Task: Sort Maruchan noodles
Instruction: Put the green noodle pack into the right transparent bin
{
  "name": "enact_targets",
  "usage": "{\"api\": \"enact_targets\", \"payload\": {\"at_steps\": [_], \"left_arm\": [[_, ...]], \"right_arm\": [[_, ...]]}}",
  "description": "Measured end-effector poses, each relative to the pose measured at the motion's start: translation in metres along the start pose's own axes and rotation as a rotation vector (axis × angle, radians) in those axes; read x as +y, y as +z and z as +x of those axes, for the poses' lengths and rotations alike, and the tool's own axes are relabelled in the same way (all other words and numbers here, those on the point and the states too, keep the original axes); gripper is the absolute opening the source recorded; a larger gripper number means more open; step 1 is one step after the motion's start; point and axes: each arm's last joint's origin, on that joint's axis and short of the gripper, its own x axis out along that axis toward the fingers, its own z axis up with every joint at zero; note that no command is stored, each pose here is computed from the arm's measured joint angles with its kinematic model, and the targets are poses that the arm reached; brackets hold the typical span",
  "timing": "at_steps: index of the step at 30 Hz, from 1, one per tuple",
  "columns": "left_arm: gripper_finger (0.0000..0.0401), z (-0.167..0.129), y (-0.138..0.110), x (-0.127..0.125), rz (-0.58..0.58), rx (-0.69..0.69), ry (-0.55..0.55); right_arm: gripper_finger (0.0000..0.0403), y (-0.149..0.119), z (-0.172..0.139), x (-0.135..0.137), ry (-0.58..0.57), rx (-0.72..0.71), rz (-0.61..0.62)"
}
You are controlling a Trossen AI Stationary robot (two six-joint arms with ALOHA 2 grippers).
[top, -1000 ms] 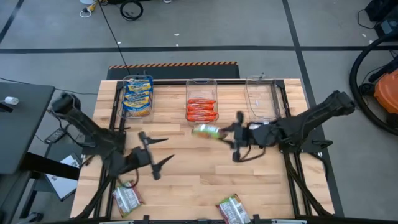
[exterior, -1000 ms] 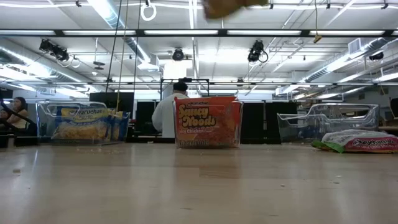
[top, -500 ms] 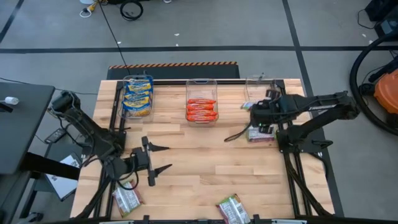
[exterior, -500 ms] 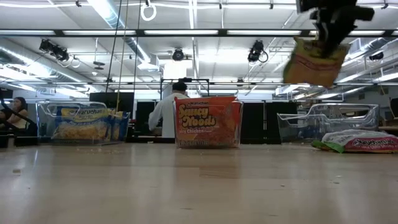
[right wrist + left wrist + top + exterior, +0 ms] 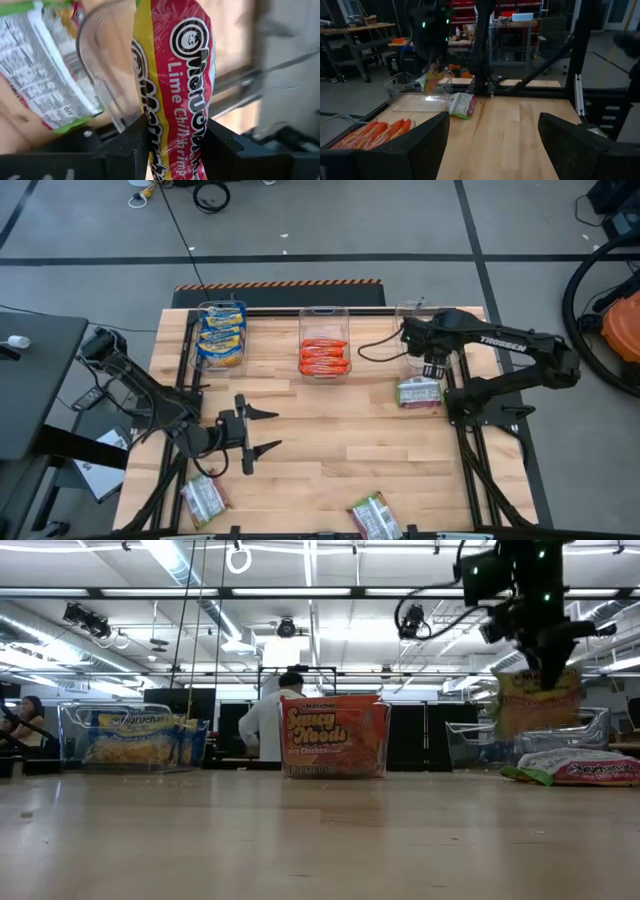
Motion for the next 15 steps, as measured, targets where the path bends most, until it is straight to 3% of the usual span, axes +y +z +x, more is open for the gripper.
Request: {"api": "enact_targets", "payload": {"at_steps": [4, 9, 15], "left_arm": [[0.0309, -0.005, 0.01, 0.006, -0.016, -0.027, -0.002], [0.0309, -0.01, 0.023, 0.018, -0.009, -0.066, 0.014], [0.0309, -0.009, 0.023, 0.022, 0.012, -0.052, 0.026]], "right_arm": [[0.0147, 0.007, 0.02, 0.0, 0.138, 0.012, 0.043], [0.0147, 0.036, 0.034, -0.005, 0.316, -0.079, 0.167], [0.0147, 0.043, 0.054, -0.011, 0.312, 0.014, 0.13]]}}
